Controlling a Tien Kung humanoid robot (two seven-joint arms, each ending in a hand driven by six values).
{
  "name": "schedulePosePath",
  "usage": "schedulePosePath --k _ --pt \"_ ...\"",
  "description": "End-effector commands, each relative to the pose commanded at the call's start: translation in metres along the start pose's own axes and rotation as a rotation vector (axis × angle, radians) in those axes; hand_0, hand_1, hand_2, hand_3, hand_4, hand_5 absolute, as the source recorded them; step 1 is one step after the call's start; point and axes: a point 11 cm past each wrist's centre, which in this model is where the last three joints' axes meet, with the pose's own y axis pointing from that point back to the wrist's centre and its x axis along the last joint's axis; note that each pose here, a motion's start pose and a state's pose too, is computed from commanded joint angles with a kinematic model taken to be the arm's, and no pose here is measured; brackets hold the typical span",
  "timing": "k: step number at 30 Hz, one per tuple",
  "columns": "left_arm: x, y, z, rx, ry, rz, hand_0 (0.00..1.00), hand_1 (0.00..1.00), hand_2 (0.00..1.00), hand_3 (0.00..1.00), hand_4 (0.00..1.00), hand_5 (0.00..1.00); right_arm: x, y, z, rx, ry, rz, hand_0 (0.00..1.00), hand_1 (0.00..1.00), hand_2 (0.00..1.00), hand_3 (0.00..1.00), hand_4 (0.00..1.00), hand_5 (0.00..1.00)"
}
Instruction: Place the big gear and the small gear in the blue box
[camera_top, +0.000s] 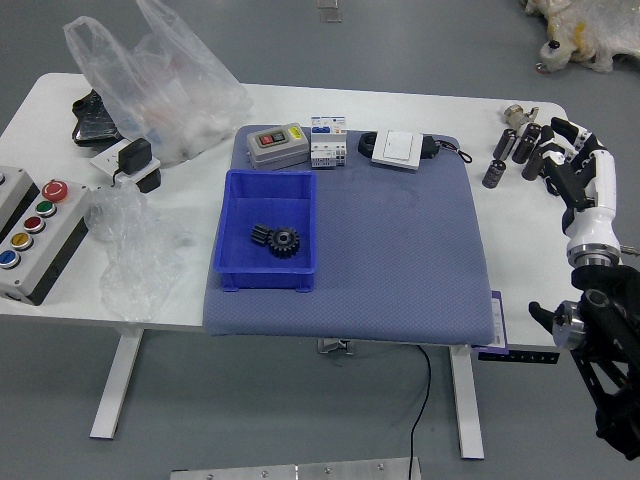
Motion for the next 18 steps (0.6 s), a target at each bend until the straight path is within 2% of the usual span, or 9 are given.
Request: schedulePosePath --k 1,2,7,8,13,14,18 --pt "0.0 0.0 0.0 -0.001 0.0 0.0 0.717 0.61 0.606 0.679 0.671 0.36 0.001 0.0 0.0 0.0 0.001 0.002 0.714 0.677 0.717 0.683 0.701 0.409" --pt "-0.001 0.0 0.001 -0.004 -0.002 0.001 0.716 0.642 0.618 0.679 0.672 0.359 0.002 0.0 0.0 0.0 0.003 0.005 0.705 0.666 0.676 0.66 0.698 0.409" --pt "0.003 0.0 0.003 -0.009 0.0 0.01 0.716 0.642 0.618 0.679 0.672 0.359 0.006 0.001 -0.001 0.003 0.001 0.022 0.705 0.666 0.676 0.66 0.698 0.409" --pt "0.003 0.0 0.003 -0.01 0.0 0.012 0.721 0.705 0.677 0.679 0.673 0.359 0.007 0.0 -0.001 0.004 0.0 0.025 0.714 0.685 0.697 0.67 0.696 0.413" --pt "0.002 0.0 0.004 -0.009 -0.009 0.007 0.721 0.705 0.677 0.679 0.673 0.359 0.011 0.0 -0.001 0.007 -0.003 0.034 0.714 0.685 0.697 0.67 0.696 0.413" --pt "0.002 0.0 0.005 -0.01 -0.009 0.005 0.721 0.709 0.671 0.679 0.672 0.36 0.012 0.0 0.0 0.006 -0.004 0.037 0.807 0.722 0.735 0.696 0.692 0.419" --pt "0.003 0.0 0.006 -0.014 0.0 0.002 0.721 0.709 0.671 0.679 0.672 0.36 0.012 0.001 0.001 0.005 -0.011 0.042 0.807 0.722 0.735 0.696 0.692 0.419"
